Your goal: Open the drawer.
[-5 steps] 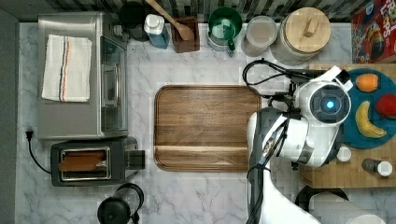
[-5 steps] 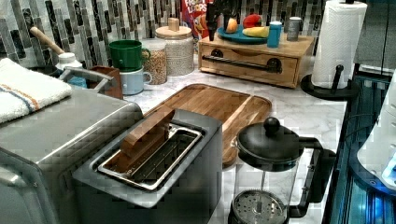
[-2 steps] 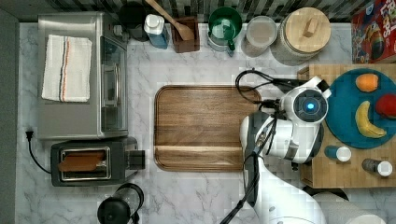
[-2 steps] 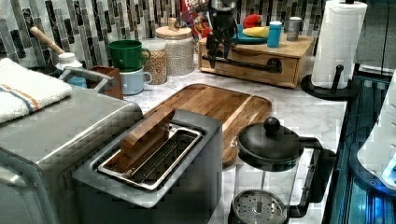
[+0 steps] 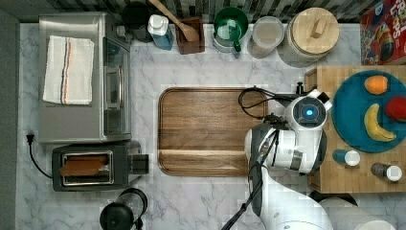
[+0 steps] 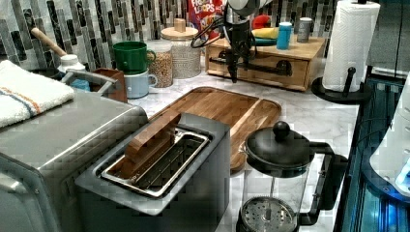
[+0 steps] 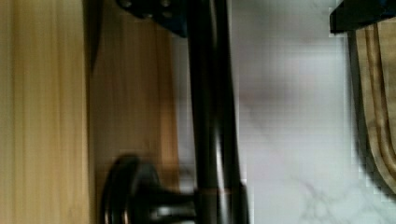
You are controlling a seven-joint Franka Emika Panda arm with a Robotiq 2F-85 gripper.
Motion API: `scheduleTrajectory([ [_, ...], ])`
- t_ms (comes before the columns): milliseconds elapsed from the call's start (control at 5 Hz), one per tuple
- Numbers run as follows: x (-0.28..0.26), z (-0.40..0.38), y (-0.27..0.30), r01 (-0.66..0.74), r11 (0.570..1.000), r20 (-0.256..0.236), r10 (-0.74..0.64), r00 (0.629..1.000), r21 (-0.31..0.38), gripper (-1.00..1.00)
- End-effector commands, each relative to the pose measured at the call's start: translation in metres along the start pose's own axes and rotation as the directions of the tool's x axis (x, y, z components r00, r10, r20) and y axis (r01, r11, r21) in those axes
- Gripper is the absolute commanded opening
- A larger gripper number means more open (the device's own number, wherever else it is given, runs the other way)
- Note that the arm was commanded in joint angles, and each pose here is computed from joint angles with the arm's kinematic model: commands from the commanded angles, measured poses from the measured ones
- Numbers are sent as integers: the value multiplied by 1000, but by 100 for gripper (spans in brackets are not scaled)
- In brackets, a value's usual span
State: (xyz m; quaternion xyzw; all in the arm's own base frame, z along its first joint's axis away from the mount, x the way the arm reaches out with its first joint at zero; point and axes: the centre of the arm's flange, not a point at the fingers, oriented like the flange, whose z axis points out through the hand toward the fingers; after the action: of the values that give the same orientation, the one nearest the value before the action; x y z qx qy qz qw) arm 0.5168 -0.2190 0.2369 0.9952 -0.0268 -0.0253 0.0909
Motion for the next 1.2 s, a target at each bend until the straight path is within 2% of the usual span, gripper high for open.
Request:
scheduleTrajectory([
  [200,48,-42,-46,99,991,-73,-92,993,87,100],
  [400,60,-38,-58,141,981,-69,-133,989,129,100],
  [600,59,-44,-79,156,981,-65,-150,987,115,100],
  [800,60,-58,-100,221,966,-36,-218,975,132,100],
  [1000,58,-68,-125,301,948,-70,-295,953,104,100],
  [1200,59,-72,-150,275,957,-58,-271,961,90,100],
])
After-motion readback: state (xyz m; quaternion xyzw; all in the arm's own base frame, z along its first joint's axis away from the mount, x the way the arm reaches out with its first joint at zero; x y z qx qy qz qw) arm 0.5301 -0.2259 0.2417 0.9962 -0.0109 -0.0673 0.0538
